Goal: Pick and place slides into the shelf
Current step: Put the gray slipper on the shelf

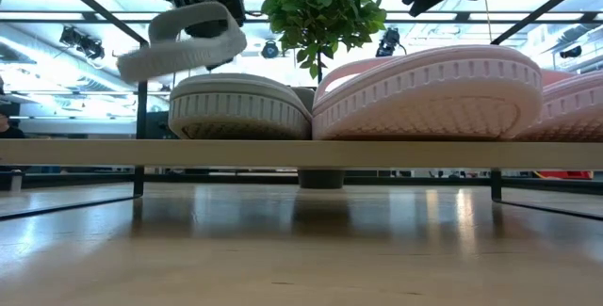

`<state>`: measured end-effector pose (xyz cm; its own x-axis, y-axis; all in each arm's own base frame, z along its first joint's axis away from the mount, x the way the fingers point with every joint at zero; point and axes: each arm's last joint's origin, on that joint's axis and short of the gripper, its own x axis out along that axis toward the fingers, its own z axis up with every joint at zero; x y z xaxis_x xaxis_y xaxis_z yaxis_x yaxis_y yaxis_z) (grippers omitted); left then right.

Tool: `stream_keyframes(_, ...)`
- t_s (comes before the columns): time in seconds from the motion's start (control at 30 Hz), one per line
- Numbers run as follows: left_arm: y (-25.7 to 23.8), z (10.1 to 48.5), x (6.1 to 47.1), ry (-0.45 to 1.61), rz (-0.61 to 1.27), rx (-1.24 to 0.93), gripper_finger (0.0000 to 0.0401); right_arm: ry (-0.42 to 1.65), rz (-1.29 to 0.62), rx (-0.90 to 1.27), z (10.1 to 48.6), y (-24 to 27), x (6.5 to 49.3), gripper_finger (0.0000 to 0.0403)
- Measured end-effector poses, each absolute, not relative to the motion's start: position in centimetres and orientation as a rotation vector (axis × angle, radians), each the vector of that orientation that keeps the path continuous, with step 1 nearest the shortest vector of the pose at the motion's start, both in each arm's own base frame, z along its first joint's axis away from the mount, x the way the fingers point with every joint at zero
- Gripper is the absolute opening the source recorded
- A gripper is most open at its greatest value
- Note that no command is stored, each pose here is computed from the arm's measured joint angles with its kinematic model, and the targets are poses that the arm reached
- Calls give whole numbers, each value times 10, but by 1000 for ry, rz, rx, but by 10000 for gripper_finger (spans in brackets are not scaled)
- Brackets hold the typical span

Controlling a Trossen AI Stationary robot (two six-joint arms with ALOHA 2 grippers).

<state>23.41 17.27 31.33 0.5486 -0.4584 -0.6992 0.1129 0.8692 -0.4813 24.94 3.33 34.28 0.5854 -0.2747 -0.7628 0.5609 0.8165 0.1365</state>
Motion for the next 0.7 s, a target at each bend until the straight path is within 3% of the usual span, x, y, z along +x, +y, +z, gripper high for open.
stream_keyframes(0.7, 174, 264, 265, 1116, -412, -655, 30, 792, -491, 388, 343, 49, 247, 146)
